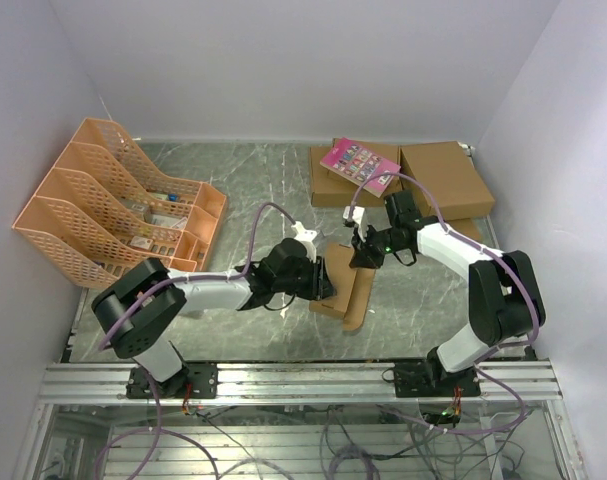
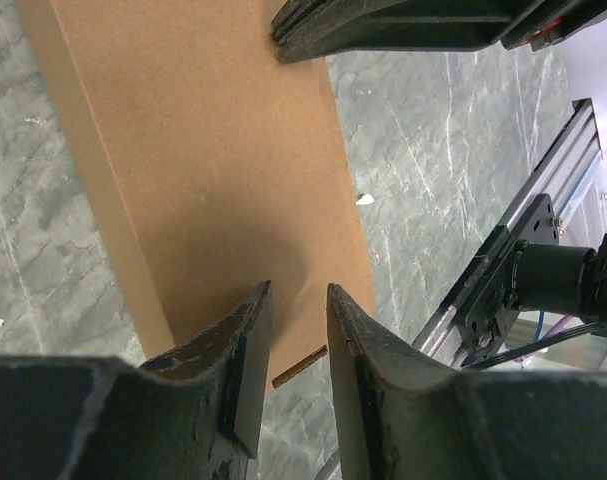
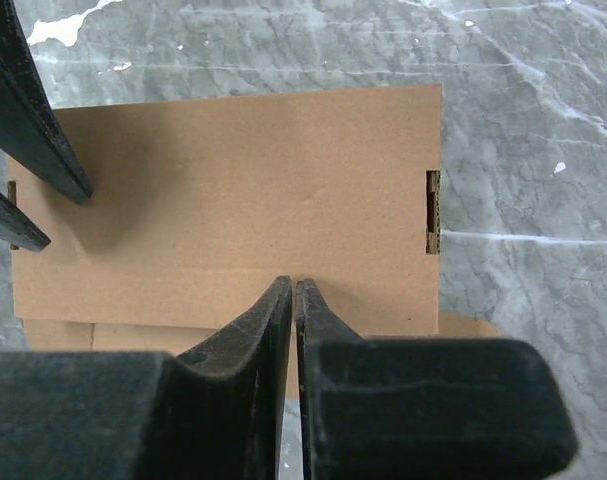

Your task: Fold the paper box

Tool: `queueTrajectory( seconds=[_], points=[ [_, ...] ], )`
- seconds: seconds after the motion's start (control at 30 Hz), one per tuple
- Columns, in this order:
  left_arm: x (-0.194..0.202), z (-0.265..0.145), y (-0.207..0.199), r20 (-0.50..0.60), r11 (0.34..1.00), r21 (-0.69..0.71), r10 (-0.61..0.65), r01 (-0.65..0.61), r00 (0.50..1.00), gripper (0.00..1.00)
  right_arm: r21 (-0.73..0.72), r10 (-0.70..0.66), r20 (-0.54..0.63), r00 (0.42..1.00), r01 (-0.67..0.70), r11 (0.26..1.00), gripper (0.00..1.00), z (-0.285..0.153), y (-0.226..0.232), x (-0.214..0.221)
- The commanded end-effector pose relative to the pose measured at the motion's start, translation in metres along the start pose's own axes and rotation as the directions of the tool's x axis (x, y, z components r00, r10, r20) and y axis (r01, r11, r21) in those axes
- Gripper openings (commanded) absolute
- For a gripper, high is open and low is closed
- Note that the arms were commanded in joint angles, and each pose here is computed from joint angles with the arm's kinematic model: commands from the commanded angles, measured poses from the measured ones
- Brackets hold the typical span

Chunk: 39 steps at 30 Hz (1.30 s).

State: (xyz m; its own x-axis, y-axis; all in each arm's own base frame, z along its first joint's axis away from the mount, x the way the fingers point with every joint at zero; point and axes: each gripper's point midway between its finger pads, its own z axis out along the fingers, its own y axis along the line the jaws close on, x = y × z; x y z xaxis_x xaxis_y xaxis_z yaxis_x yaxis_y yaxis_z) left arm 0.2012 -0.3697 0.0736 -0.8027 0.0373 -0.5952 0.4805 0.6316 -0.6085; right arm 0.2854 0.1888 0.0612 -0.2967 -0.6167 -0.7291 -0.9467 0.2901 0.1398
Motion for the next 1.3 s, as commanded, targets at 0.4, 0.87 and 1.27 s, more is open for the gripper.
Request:
queueTrajectory(
  seconds=[0.4,0.87,1.27],
  points=[
    [-0.054,-0.042,-0.012,0.147,0.990,-0.096,0.113,-0.100,0.983,0.51,0.136,-0.102,0.060,0.993,0.093,0.986,0.19,-0.049,0.009,-0.005],
    [-0.046,-0.087,0.027,0.280,0.994,-0.108,0.010,0.021,0.960,0.64,-0.092,-0.076,-0.126,0.989,0.065,0.994,0.00,0.013,0.039,0.024],
    [-0.053,-0.131,0.041,0.318,0.968,-0.247,0.030,0.053,0.948,0.64,-0.220,-0.181,-0.040,0.983,0.168,0.961,0.02,0.073,0.044,-0.065]
  ],
)
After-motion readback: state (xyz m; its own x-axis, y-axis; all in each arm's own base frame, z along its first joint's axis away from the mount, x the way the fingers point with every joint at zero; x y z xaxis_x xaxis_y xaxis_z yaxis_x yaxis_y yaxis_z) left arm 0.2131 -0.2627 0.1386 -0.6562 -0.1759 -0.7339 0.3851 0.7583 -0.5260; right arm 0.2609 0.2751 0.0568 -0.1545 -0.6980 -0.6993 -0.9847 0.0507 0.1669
